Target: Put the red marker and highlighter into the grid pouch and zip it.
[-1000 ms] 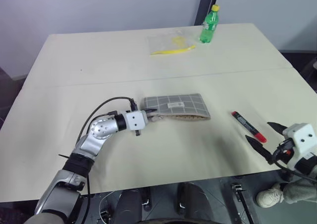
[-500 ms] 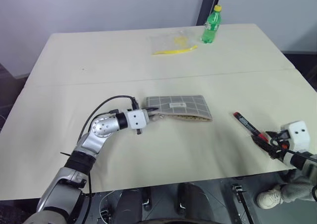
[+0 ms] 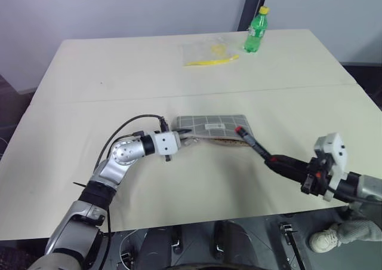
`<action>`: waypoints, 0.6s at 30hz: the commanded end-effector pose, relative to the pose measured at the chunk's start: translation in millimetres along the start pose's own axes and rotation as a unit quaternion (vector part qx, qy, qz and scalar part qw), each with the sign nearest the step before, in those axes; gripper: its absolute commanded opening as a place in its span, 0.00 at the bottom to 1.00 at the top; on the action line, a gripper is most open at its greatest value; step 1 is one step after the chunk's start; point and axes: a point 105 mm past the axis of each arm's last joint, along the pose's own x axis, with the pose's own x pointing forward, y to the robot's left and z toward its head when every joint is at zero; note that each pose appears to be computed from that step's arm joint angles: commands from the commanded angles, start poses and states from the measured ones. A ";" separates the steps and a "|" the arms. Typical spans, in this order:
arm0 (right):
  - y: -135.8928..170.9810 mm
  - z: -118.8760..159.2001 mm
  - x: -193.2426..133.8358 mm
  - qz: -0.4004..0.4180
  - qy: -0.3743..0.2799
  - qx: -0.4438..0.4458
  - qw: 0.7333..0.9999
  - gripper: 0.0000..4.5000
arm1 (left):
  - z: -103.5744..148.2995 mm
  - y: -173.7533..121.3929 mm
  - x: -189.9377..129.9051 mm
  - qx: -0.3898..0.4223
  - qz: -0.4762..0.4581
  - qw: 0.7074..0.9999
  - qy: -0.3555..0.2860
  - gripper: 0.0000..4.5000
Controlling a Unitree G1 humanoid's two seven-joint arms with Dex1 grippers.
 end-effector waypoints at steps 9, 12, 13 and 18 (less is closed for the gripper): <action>-38.7 -17.3 17.9 -0.081 0.064 -0.093 0.990 0.07 | 17.5 2.8 10.1 0.018 -0.005 0.999 -0.031 0.00; -43.6 -3.7 24.6 -0.081 0.037 -0.095 0.991 0.07 | 20.4 -1.7 12.1 0.018 -0.011 0.999 -0.035 0.00; -44.2 -4.1 27.1 -0.079 0.045 -0.103 0.990 0.07 | 20.9 -2.9 12.8 0.021 -0.015 0.999 -0.035 0.00; -43.4 -4.7 55.4 -0.063 0.102 -0.207 0.971 0.07 | 27.4 -2.3 22.1 0.030 -0.025 0.998 -0.045 0.00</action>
